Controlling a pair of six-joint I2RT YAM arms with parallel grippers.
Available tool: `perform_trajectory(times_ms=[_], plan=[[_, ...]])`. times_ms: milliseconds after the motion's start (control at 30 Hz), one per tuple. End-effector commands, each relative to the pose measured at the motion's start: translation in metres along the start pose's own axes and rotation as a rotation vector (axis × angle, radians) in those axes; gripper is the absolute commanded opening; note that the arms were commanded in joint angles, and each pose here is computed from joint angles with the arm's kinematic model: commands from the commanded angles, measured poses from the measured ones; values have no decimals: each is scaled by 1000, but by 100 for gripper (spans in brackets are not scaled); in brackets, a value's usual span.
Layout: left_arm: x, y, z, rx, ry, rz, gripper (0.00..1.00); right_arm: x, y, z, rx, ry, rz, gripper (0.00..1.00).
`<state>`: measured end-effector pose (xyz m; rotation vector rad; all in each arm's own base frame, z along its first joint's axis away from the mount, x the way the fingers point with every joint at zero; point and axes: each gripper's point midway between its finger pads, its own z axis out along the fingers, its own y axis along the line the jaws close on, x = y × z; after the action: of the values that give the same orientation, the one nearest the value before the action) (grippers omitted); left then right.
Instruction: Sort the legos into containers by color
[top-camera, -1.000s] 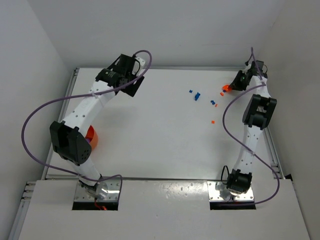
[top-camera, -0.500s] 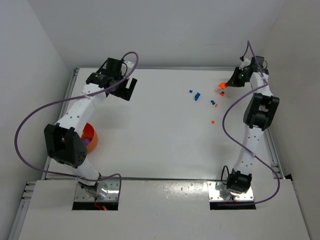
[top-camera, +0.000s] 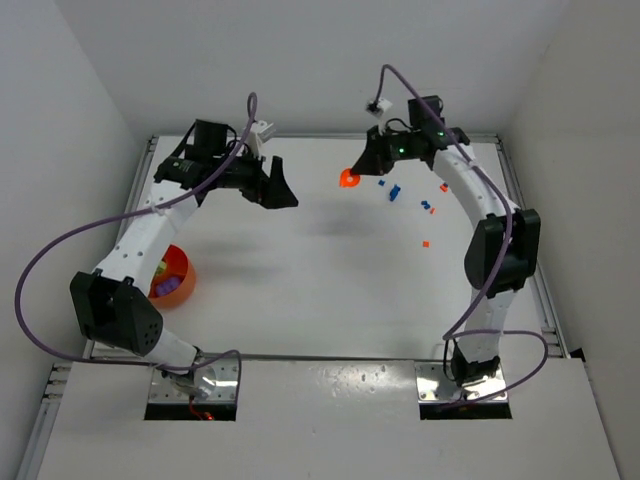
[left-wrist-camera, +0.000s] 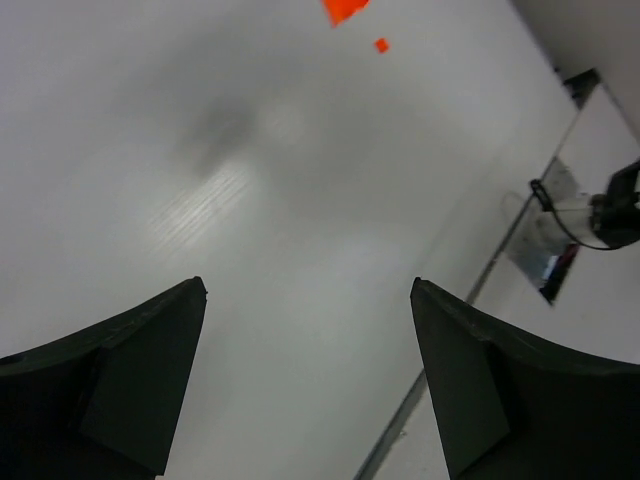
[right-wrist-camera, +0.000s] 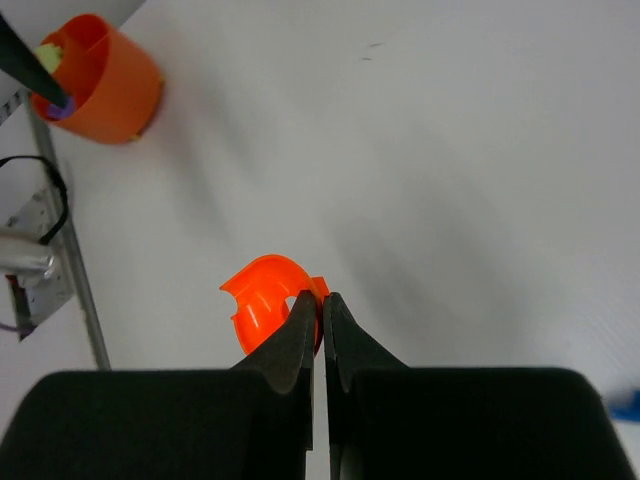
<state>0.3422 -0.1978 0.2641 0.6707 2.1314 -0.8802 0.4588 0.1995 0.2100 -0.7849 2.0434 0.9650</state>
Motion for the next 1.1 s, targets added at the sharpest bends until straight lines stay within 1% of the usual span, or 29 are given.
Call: perform_trajectory(times_ms=[0,33,67,167,300,333,367,567,633,667,800,833,867,900,933,1033,1067], plan=[[-24,-37,-11,239,-88,-30,89,-22,36,8,-88,-61,-137,0],[-26,-42,-10,275,-92,-46,87,-24,44,13,-101,-64,-132,0],[-28,-42,-10,276,-97,-52,86,-29,59,18,-124,-69,-153,0],[-27,-38,-8,281,-99,-74,85,-31,74,27,-153,-70,-160,0],[-23,-33,-2,273,-98,-117,79,-34,105,37,-204,-68,-204,0],[-23,-31,-1,260,-99,-129,74,-36,112,36,-211,-72,-215,0],[-25,-30,-1,250,-107,-131,73,-40,119,35,-218,-83,-233,0],[-21,-16,8,224,-92,-160,70,-44,147,45,-253,-83,-277,0],[-21,-14,8,211,-92,-170,67,-46,154,47,-264,-85,-289,0],[-21,-14,8,210,-92,-170,67,-43,160,49,-276,-75,-287,0],[-23,-7,10,173,-103,-166,59,-40,170,53,-295,-68,-295,0],[-23,-7,10,173,-103,-166,56,-44,171,52,-294,-75,-301,0],[-23,-6,10,164,-104,-167,49,-42,176,54,-305,-71,-305,0],[-23,-5,10,164,-104,-167,46,-42,176,54,-305,-71,-305,0],[-23,-5,10,164,-104,-167,39,-45,182,55,-313,-75,-315,0],[-19,-8,11,184,-95,-172,28,-46,179,57,-302,-75,-315,0],[-19,-8,11,185,-95,-172,21,-48,177,58,-293,-82,-321,0]])
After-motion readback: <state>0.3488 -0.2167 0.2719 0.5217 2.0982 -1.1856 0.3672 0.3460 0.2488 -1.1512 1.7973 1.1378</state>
